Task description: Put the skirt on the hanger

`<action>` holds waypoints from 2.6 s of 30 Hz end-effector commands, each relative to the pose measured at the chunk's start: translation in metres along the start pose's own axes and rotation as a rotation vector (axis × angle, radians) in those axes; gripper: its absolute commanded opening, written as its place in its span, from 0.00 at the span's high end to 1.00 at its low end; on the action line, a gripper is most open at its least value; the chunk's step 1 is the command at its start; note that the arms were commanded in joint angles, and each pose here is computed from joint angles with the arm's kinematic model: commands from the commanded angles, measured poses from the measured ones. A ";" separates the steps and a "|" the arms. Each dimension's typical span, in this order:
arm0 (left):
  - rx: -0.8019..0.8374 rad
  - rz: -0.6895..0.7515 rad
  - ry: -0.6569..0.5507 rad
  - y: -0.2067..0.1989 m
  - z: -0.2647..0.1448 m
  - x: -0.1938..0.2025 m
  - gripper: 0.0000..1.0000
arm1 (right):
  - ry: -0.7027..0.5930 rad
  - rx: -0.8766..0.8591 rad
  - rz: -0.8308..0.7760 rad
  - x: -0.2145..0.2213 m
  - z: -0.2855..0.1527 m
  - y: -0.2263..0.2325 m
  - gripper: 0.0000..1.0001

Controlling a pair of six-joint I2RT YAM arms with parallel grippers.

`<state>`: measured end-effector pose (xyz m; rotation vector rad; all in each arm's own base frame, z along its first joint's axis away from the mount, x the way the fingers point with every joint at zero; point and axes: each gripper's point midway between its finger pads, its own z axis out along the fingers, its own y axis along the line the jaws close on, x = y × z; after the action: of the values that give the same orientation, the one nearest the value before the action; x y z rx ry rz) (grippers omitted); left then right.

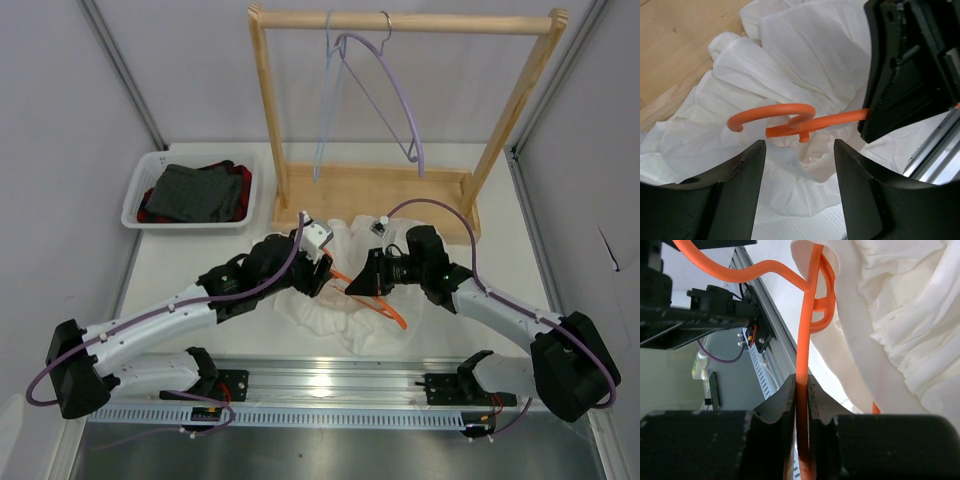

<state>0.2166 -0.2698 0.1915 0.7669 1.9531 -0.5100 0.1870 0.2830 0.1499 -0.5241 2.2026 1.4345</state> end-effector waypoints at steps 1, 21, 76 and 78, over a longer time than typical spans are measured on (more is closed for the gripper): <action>0.067 0.081 -0.022 -0.011 -0.003 -0.020 0.36 | -0.005 0.018 -0.005 -0.009 0.001 -0.006 1.00; -0.169 -0.181 -0.200 0.019 0.032 -0.035 0.42 | 0.002 0.010 -0.006 -0.010 0.001 -0.005 1.00; -0.219 -0.254 -0.273 0.031 0.029 -0.012 1.00 | -0.136 0.619 0.262 0.005 -0.083 -0.059 0.55; -0.220 -0.255 -0.273 0.031 0.030 -0.013 1.00 | -0.110 0.614 0.249 0.012 -0.076 -0.057 0.55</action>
<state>0.2612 -0.2742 0.2018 0.3151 1.7674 -0.5324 0.1985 0.1817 0.1313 0.0818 2.5090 0.7811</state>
